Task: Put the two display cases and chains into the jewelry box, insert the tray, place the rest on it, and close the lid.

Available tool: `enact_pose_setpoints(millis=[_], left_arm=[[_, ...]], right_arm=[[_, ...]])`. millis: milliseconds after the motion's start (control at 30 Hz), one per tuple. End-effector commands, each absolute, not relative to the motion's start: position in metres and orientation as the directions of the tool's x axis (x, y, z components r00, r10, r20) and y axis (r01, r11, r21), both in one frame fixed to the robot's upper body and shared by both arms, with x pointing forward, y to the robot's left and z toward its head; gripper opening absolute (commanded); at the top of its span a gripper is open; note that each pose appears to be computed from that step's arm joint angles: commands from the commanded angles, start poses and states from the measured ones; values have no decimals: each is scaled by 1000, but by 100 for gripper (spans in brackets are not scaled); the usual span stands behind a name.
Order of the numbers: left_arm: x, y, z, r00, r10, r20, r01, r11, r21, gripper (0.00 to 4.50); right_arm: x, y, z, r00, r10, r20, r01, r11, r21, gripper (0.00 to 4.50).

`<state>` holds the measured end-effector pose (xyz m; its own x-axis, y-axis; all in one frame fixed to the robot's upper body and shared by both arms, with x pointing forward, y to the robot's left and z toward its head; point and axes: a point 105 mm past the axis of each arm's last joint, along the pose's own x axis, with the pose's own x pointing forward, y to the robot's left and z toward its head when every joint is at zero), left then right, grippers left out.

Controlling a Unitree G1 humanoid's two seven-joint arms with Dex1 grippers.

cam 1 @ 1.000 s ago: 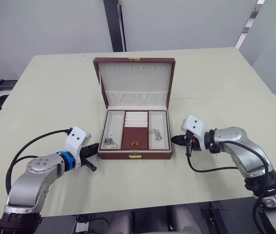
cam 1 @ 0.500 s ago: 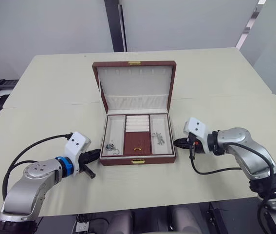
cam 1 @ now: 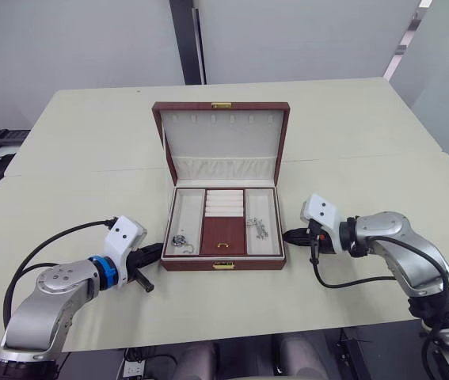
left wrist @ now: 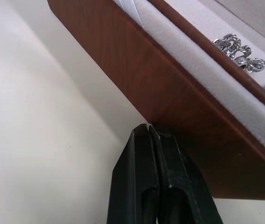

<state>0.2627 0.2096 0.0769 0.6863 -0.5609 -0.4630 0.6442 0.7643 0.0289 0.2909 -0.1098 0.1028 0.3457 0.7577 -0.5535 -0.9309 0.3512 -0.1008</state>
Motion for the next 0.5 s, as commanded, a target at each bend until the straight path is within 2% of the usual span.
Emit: enact_pose_setpoints(millis=[33, 333, 500], left_arm=[[255, 185, 76, 623, -650, -434, 719, 695, -8, 2], [260, 224, 88, 716, -554, -425, 633, 772, 60, 2], [254, 247, 96, 768, -493, -409, 574, 813, 97, 2]], right_arm=[[278, -88, 114, 279, 827, -487, -959, 266, -97, 0], [302, -117, 121, 465, 757, -458, -878, 460, -132, 0], [303, -128, 125, 513, 734, -445, -850, 506, -145, 0]])
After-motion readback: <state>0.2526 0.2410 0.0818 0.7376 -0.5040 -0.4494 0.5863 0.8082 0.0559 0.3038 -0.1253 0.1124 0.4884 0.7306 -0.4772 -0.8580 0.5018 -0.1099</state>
